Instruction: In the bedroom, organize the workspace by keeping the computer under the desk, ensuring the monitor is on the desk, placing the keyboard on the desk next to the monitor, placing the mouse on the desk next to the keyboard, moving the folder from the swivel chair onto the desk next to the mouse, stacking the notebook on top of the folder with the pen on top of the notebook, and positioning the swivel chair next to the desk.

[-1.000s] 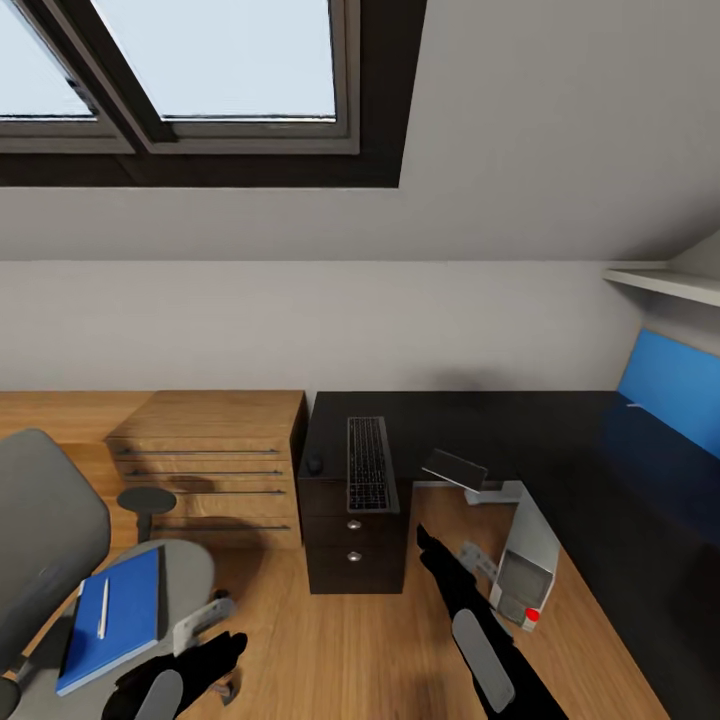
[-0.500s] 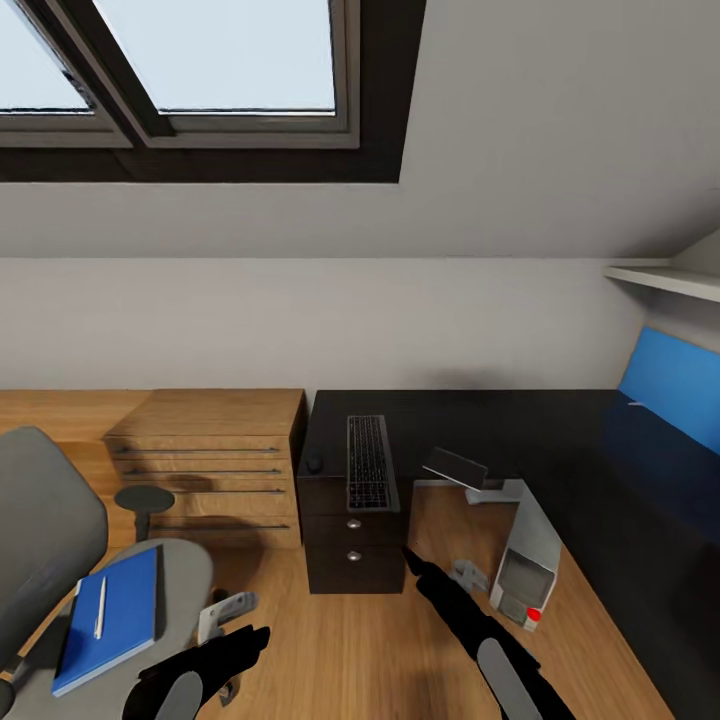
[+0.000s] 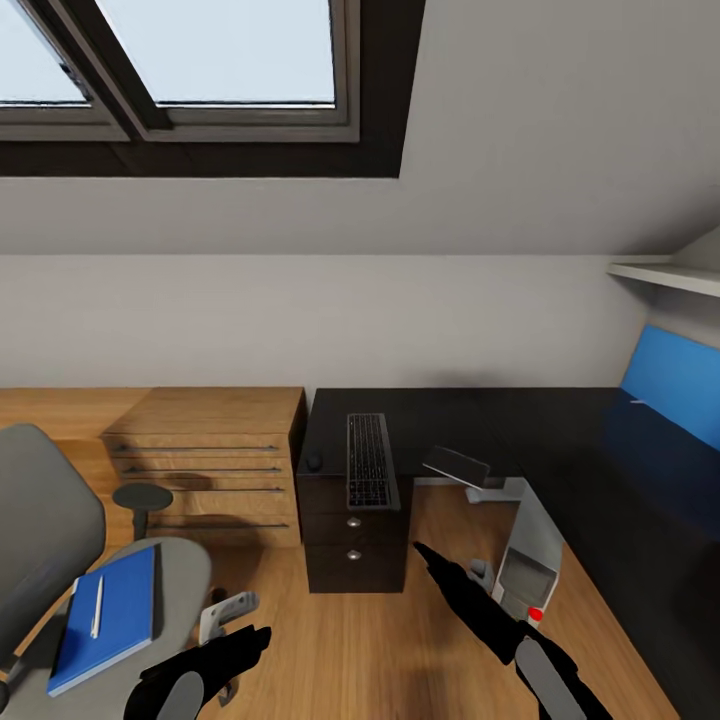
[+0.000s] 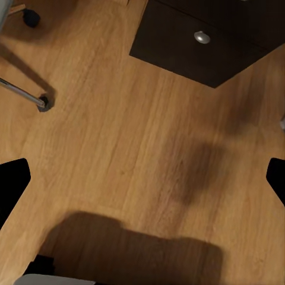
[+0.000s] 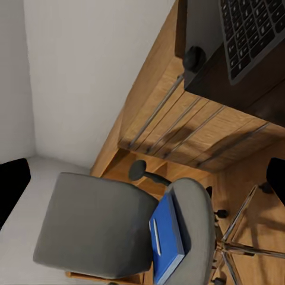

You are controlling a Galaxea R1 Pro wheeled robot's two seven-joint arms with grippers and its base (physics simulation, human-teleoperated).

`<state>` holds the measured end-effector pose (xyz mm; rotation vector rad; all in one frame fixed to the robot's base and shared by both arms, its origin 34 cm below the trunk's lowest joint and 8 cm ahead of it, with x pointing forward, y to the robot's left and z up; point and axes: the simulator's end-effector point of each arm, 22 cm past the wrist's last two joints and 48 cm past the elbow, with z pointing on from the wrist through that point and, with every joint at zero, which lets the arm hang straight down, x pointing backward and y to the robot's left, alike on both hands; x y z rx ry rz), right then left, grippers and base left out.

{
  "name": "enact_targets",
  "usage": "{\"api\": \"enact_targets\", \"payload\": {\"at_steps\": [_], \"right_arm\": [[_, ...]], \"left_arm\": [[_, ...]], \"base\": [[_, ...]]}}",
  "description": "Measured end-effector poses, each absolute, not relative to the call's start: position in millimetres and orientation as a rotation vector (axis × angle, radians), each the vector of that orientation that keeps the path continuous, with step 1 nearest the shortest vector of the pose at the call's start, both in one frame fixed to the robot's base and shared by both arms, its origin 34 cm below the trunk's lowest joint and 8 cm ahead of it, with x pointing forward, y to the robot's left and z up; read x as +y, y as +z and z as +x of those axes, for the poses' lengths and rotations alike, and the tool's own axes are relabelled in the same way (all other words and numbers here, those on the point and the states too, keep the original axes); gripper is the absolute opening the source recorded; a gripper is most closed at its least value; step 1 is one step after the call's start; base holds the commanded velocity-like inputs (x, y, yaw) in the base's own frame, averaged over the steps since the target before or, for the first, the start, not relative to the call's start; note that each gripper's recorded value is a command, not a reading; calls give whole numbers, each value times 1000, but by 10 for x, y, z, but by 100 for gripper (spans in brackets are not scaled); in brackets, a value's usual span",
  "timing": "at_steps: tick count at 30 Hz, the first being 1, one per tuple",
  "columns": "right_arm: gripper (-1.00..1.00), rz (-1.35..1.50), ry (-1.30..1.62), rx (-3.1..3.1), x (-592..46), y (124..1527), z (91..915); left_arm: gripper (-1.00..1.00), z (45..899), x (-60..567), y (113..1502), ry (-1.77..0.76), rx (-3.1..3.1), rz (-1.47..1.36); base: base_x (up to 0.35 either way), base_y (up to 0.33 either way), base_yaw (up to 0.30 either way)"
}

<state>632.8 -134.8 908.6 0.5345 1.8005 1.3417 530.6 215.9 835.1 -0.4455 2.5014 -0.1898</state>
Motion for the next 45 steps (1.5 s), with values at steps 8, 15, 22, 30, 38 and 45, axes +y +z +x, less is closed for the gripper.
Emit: {"api": "enact_targets", "payload": {"at_steps": [8,15,22,30,38,45], "right_arm": [[100,520,1336,1825,-1257,8967,6329],[100,610,1242,1919,-1209,8638,6370],[100,639,1182,1840,-1148,8643,6501],[100,702,1077,1793,-1134,8536,6610],[100,730,1030,1729,-1168,8510,6685],[100,810,1105,1670,-1162,8518,6725]], "left_arm": [[100,5323,2150,8263,-192,2502,-445],[100,5340,2145,8185,-194,2502,-445],[100,5356,2146,8103,-193,2502,-445],[100,5369,2149,8000,-192,2503,-446],[100,5383,2152,7898,-190,2501,-446],[100,5389,2152,7801,-190,2502,-446]], "base": [[0,0,0],[0,0,0],[0,0,0],[0,0,0],[0,0,0],[0,0,0]]}}
